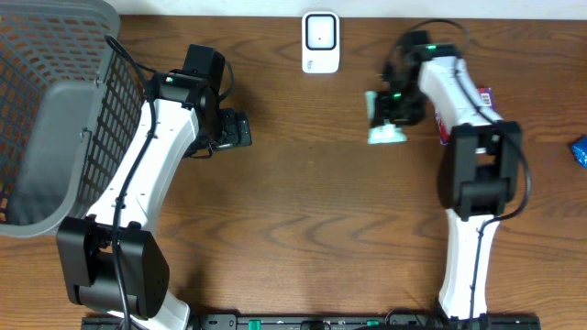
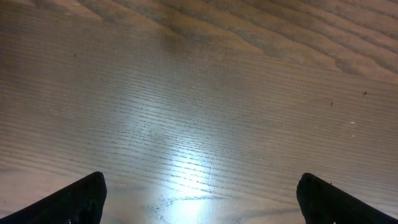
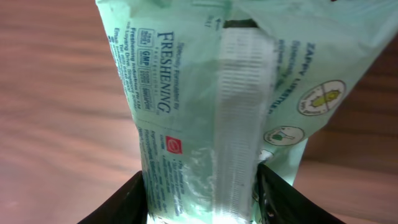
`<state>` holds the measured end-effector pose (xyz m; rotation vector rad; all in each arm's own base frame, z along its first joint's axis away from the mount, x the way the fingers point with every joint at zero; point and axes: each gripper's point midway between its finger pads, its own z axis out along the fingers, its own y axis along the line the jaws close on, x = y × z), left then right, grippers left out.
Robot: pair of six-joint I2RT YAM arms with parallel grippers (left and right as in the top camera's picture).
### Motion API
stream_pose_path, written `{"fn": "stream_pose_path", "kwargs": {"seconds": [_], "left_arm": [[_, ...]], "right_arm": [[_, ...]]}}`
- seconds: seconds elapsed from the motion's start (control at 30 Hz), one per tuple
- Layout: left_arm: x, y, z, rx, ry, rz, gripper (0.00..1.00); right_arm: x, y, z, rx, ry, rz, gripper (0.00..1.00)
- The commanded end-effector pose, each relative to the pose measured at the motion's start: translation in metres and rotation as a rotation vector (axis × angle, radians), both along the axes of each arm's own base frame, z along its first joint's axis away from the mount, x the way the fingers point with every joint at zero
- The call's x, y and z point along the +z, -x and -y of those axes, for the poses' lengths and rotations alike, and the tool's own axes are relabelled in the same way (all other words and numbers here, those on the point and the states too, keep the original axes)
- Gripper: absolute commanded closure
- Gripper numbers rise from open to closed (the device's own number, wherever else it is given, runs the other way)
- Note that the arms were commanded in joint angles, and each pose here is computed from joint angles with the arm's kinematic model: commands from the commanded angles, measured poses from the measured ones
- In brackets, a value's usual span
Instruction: Scan the item barcode
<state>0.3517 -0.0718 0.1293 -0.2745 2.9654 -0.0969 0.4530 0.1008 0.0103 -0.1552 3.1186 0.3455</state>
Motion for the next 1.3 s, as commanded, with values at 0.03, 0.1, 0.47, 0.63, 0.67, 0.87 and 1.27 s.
{"fn": "stream_pose_path", "kwargs": {"seconds": [0.03, 0.1, 0.47, 0.63, 0.67, 0.87, 1.27], "left_arm": [[0.001, 0.001, -0.003, -0.01, -0.015, 0.003, 0.02], [0.001, 0.001, -0.003, -0.01, -0.015, 0.003, 0.02], [0.001, 0.001, -0.003, -0.009, -0.015, 0.003, 0.02], [0.001, 0.001, -0.003, -0.009, -0.015, 0.003, 0.02], [0.001, 0.001, -0.003, -0.01, -0.015, 0.003, 0.02], [0.001, 0.001, -0.003, -0.01, -0.015, 0.003, 0.02], [0.001, 0.001, -0.003, -0.01, -0.015, 0.003, 0.02]], "right_arm": [[0.003, 0.021, -0.065, 0.133, -0.069, -0.01, 0.51], [0.003, 0.025, -0.08, 0.142, -0.067, -0.01, 0.52], [0.054, 0.001, -0.093, 0.058, -0.089, 0.056, 0.37], [0.067, -0.013, -0.071, 0.06, -0.092, 0.096, 0.35], [0.065, -0.014, -0.065, 0.046, -0.091, 0.091, 0.36], [0.039, -0.007, -0.048, -0.001, -0.141, 0.026, 0.4], [0.001, 0.01, -0.094, 0.086, -0.519, 0.029, 0.28]]}}
